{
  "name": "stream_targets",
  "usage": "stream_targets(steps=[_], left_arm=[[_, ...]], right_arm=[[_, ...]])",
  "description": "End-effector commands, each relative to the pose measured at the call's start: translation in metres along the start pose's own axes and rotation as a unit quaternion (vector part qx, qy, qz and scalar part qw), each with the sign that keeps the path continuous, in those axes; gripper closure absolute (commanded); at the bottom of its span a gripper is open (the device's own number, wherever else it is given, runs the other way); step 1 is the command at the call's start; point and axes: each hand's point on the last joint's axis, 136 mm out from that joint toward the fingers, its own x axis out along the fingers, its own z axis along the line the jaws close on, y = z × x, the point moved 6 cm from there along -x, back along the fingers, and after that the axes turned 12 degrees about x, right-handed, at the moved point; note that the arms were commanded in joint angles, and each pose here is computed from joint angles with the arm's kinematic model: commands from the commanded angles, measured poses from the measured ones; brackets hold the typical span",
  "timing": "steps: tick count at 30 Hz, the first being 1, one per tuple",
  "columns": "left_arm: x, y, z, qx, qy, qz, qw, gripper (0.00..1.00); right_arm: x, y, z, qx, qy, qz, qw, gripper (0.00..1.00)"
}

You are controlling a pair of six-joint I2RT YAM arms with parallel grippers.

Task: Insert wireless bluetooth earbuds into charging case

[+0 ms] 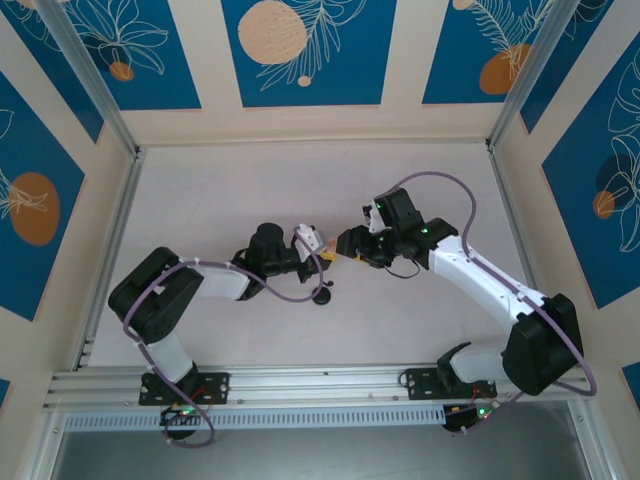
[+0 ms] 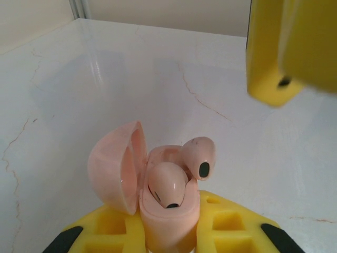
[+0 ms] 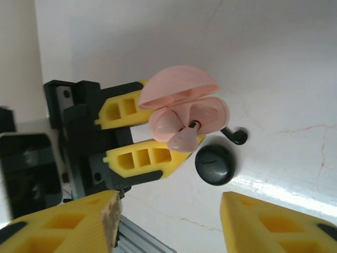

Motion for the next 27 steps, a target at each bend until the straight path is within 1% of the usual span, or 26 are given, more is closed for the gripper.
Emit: stream_targets(steps=[1,12,19,27], left_arm=[[-0.004,-0.013,-0.001,0.018,-0.006,-0.017,1.0,0.87],[-0.006,-0.016,-0.001,0.022,-0.005,-0.02,1.0,0.87],[-0.005,-0.016,-0.002,0.023,-0.003,-0.021,1.0,0.87],[-0.004,-0.016,-0.001,0.022,-0.002,-0.022,1.0,0.87]], right_arm=[[0.004,-0.001,0.003,0.003,0.018,0.008,1.0,0.42],[0.022,-0.012,-0.005,0.005,0.037,0.013,0.999,0.42],[0.02,-0.016,-0.01,0.009,0.042,0.007,0.999,0.48],[0.016,-0.017,-0.014,0.008,0.039,0.003,0.999,0.51]])
